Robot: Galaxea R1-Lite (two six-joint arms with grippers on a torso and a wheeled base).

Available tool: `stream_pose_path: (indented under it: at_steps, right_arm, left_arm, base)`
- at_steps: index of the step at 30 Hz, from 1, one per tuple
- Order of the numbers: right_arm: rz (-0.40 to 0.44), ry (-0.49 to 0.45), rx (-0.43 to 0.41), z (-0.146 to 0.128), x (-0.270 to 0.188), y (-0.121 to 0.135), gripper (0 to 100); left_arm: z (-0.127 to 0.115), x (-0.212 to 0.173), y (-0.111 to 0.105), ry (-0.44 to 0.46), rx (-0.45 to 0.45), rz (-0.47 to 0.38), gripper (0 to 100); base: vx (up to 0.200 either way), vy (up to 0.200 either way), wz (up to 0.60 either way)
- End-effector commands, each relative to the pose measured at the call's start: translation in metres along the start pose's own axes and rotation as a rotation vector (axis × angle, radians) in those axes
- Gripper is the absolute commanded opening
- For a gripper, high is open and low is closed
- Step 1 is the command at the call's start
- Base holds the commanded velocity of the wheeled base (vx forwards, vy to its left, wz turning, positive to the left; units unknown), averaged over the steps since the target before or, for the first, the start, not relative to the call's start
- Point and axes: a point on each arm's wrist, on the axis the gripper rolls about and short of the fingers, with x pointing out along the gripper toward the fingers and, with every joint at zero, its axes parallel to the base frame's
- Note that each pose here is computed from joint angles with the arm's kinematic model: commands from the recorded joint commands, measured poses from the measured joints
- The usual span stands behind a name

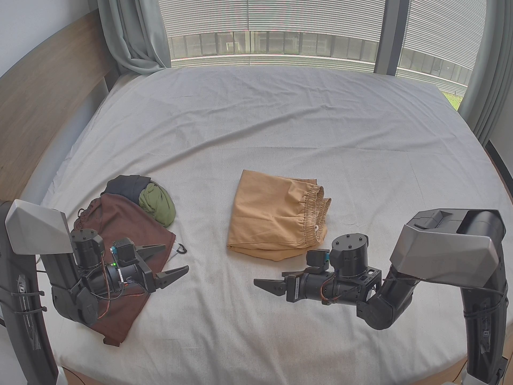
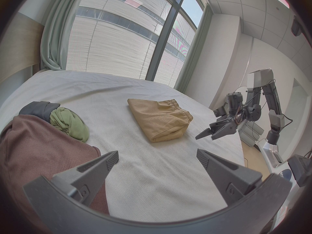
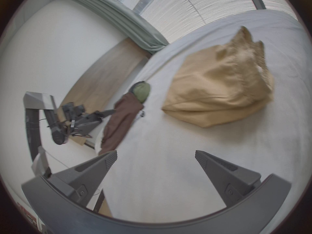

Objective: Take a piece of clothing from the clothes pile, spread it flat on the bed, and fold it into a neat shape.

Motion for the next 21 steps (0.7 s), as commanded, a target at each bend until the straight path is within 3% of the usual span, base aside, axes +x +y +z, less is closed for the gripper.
stream_pose_path:
  at_steps: [1,7,10,16,21]
  right_arm:
    - [0.095,-0.153,-0.028,0.04,0.0,0.026,100]
    - [0.059,-0.26,-0.01,0.071,-0.005,0.006,100]
    - [-0.008,-0.327,0.005,0.087,-0.004,-0.023,100]
    - [-0.135,-0.354,0.051,0.072,0.017,-0.072,100]
    - [-0.165,-0.301,0.072,0.048,0.027,-0.088,100]
  left_arm:
    - [-0.001,0.0,0.0,0.003,-0.003,0.0,100]
    - [0.0,0.0,-0.001,0.001,0.0,-0.002,100]
    - [-0.001,0.0,-0.001,0.003,-0.002,-0.003,100]
    - [-0.001,0.001,-0.001,0.003,-0.002,-0.005,100]
    - [-0.001,0.002,0.0,0.003,-0.003,-0.005,100]
  base:
    - [0.0,0.0,0.0]
    - [0.0,0.0,0.0]
    - [0.0,0.0,0.0]
    - [0.0,0.0,0.0]
    - [0.0,0.0,0.0]
